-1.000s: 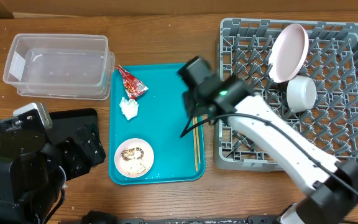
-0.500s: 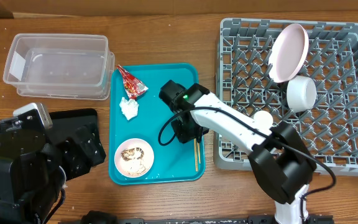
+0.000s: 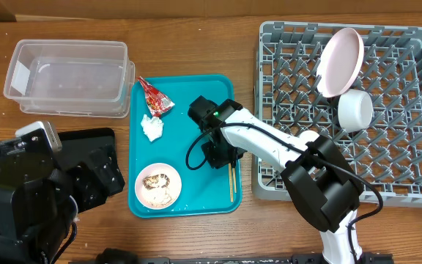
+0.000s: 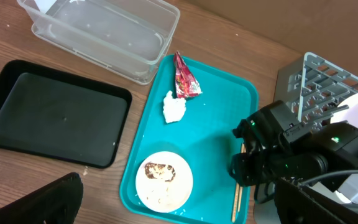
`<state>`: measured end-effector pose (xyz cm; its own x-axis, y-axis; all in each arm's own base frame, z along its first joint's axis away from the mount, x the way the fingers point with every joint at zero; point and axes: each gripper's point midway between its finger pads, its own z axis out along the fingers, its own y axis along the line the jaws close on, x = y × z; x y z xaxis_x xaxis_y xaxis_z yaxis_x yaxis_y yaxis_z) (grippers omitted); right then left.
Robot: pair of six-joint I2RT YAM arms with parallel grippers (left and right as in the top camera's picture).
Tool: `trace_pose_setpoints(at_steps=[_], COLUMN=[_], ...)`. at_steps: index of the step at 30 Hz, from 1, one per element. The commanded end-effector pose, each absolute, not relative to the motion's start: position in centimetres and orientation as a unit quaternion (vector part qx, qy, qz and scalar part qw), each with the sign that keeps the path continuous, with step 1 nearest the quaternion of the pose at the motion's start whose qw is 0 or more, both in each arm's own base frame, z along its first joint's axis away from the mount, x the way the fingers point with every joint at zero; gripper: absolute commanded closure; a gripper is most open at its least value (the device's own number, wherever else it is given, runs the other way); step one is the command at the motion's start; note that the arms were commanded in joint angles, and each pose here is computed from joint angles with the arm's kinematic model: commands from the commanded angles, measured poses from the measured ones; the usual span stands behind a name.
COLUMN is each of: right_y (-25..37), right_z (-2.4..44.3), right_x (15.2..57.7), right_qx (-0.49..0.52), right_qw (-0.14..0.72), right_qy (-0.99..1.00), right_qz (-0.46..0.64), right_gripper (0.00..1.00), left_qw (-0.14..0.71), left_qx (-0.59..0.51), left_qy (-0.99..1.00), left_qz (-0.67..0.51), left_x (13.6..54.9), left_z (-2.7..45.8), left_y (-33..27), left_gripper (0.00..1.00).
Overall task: Sort waste into correct bins and load items into the dishwasher
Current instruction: 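Grasp a wooden chopstick on the teal tray with the right gripper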
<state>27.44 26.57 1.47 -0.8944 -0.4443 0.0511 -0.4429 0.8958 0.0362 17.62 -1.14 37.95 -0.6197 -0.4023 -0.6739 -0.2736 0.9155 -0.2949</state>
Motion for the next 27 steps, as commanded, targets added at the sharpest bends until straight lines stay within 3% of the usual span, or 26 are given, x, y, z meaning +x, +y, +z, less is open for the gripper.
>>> trace_pose_setpoints(at_steps=[1,8,27], right_y=[26.7,26.2,26.0], right_z=[1.3,2.1,0.6], right_x=[27.3,28.2,28.7], right_qx=[0.230,0.231,0.226], right_qw=[0.032,0.016,-0.002], right_qy=[-0.972,-0.973,-0.974], right_qz=[-0.021,0.003,-0.001], right_gripper=[0.64,0.69,0.64], left_qw=[0.399,0.399,0.399], left_qx=[-0.197,-0.197,-0.197], left_qy=[0.892,0.892,0.892], left_qz=[-0.077,-0.077,-0.077], left_x=[17.6,17.6,17.6], left_z=[38.2,38.2,38.2], left_y=[-0.8,-0.8,-0.8], left_gripper=[0.00,0.00,0.00])
